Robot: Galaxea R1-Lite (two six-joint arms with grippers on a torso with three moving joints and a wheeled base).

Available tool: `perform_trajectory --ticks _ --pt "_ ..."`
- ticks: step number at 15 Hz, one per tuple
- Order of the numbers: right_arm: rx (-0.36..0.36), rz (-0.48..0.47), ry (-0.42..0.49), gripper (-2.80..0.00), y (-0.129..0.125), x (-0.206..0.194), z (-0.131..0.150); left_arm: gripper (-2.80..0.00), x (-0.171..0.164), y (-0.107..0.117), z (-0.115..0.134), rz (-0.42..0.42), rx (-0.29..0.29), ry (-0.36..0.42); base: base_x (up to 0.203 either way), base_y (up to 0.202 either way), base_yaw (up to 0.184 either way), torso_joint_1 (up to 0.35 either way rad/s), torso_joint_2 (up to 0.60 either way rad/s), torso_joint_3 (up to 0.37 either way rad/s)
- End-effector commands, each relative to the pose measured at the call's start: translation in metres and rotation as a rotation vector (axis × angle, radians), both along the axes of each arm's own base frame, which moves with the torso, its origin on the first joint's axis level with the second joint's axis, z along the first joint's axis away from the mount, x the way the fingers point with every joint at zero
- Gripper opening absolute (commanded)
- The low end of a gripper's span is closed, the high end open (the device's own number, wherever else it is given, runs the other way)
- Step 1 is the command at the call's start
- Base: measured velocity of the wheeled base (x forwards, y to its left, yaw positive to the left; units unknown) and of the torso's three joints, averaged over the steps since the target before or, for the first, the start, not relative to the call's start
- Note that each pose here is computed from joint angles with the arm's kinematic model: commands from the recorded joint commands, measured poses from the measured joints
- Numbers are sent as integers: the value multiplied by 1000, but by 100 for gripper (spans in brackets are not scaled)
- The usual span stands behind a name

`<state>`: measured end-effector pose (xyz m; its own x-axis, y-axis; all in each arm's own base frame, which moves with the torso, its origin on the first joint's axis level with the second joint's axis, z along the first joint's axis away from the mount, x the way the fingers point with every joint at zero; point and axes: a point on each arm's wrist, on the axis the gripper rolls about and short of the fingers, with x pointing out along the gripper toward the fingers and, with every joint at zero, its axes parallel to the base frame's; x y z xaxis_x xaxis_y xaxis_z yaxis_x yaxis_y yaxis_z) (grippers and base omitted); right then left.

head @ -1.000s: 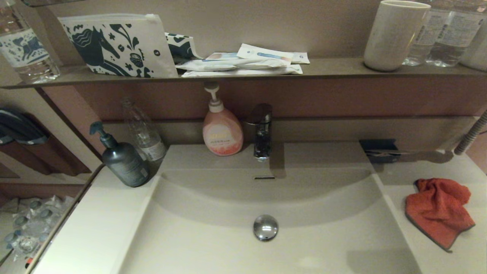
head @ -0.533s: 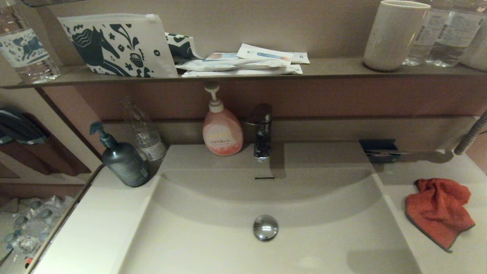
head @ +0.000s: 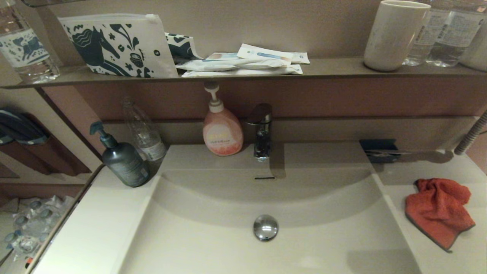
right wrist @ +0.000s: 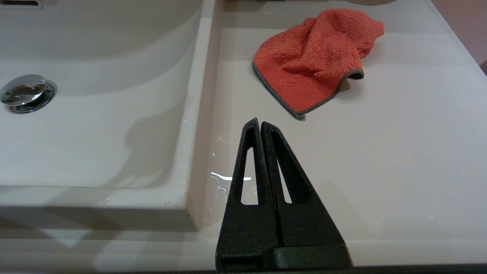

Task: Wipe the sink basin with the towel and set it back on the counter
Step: Turn on the faucet

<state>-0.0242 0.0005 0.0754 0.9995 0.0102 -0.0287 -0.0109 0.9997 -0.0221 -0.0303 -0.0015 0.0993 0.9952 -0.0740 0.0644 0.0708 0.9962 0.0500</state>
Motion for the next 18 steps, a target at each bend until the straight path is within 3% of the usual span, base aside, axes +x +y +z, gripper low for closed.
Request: perform_trajectory --ticks 1,5,9,14,18 --pt "0 1 0 -280 0 0 0 -280 0 -1 13 -49 3 19 0 0 0 0 0 0" --pt "0 1 0 -280 0 0 0 -280 20 -4 52 -201 3 124 0 0 0 0 0 0" --pt "0 1 0 -280 0 0 0 -280 75 -8 90 -354 -16 256 0 0 0 0 0 0" --pt "0 1 0 -280 0 0 0 -280 153 -32 102 -626 -24 268 0 0 0 0 0 0" --pt "0 1 0 -280 0 0 0 -280 185 -75 106 -719 -72 239 0 0 0 0 0 0"
